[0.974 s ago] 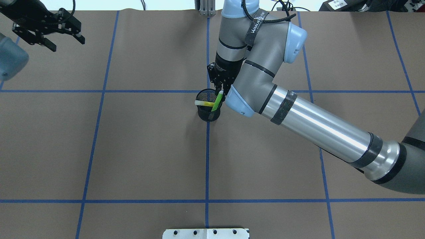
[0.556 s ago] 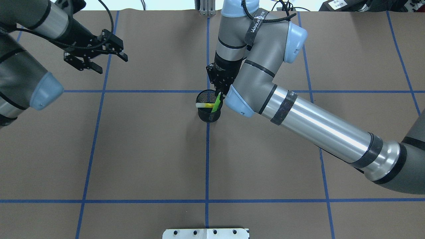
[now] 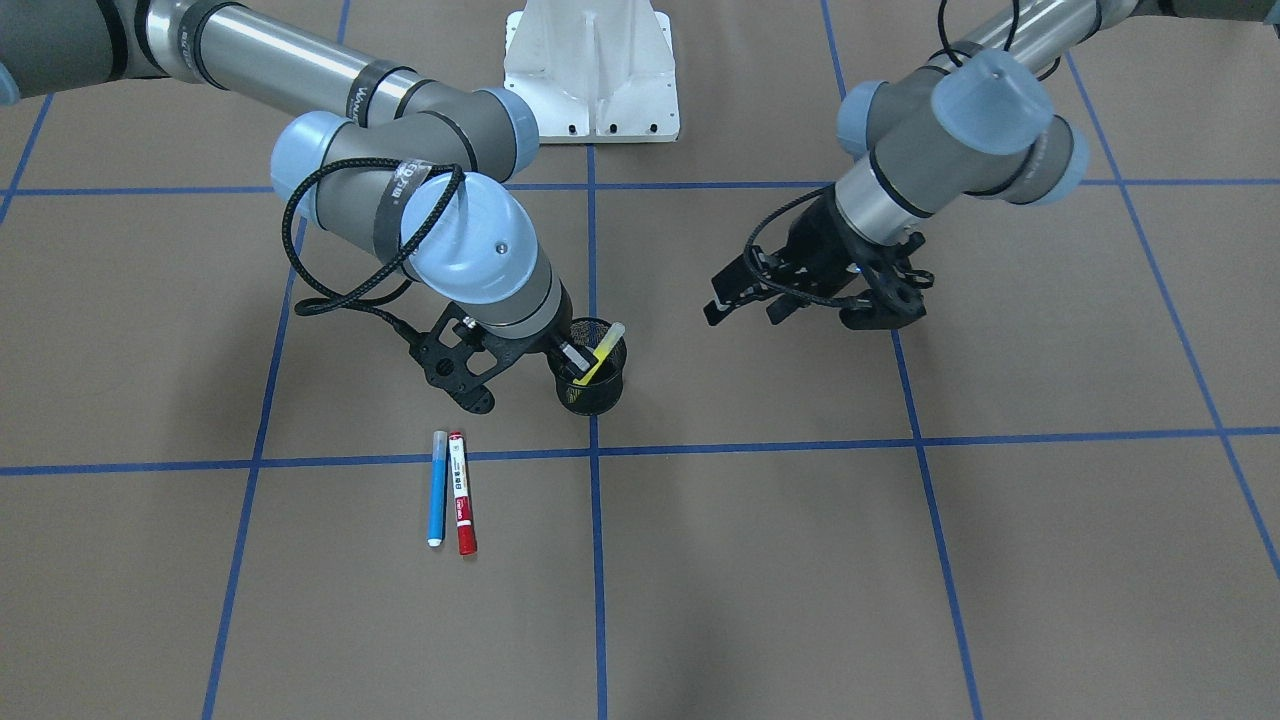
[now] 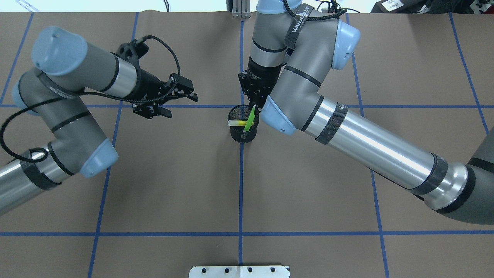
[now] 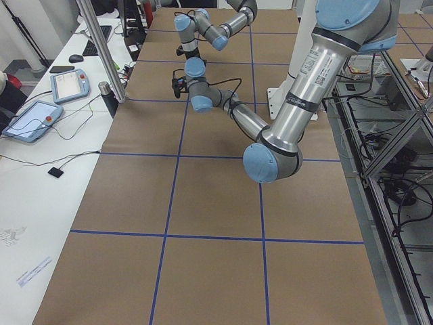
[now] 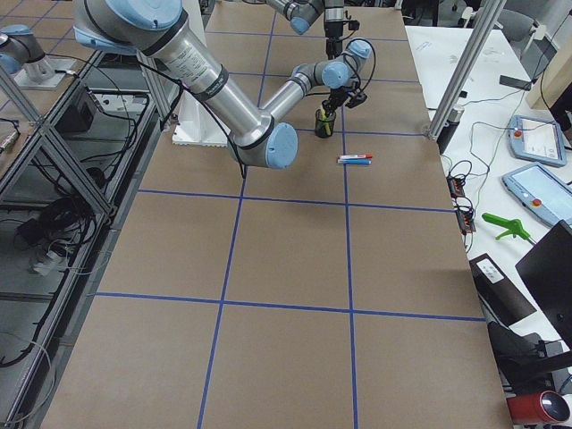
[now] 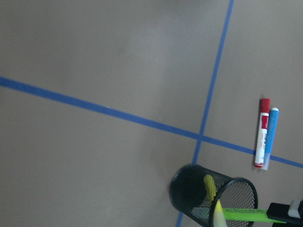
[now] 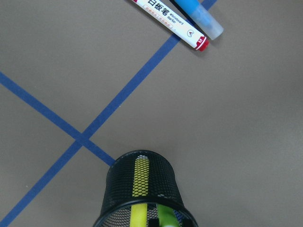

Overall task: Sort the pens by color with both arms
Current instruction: 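Lift the green highlighter with the right gripper while the left arm reaches in, then carry the green highlighter toward the pens while the left gripper grasps the yellow highlighter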

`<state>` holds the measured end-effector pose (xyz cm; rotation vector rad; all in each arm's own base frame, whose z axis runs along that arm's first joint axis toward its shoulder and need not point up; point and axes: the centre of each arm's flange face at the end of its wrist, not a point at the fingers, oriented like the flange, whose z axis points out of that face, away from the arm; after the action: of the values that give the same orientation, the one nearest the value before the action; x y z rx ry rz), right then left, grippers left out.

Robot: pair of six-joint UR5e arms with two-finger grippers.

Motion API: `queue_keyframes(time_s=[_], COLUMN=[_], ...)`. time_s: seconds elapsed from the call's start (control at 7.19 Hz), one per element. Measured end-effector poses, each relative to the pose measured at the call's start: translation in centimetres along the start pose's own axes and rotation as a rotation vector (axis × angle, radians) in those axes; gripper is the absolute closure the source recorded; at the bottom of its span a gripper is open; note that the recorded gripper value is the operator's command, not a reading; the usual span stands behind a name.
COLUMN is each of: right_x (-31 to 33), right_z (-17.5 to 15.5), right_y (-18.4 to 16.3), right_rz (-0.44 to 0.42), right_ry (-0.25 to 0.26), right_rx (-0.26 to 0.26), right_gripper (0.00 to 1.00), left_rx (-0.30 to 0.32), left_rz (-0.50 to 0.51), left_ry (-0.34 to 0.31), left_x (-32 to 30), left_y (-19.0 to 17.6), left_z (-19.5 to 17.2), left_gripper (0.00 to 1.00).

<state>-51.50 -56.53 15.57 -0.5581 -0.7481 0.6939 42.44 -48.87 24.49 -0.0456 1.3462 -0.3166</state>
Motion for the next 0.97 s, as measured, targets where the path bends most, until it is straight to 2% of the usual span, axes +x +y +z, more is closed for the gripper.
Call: queue_keyframes(time_s=[0.14, 0.42, 0.7, 0.97], right_x=[0.5, 1.7, 2.8, 3.1], right_z=[-1.6, -6.0, -9.4, -11.5], right_y=[0.2, 0.4, 0.4, -1.1], right_rz=[0.013, 0.045, 0.067, 0.088], right_ry=[0.000, -0.012, -0.030, -0.055], right_rx=[0.003, 0.006, 0.012, 0.032], right_gripper=[0.88, 0.88, 0.88, 0.88], left_rx=[0.010, 0.029, 0.044, 0.105], left_rz=[-0.019, -0.033, -0.036, -0.075], left_ry=[0.029, 0.060, 0.063, 0.071], left_x=[1.3, 2.9, 3.2, 4.3], left_y=[3.2, 7.9, 9.6, 9.1], left_z=[2.4, 5.7, 7.0, 8.3], left_gripper=[0.04, 0.14, 0.18, 0.18])
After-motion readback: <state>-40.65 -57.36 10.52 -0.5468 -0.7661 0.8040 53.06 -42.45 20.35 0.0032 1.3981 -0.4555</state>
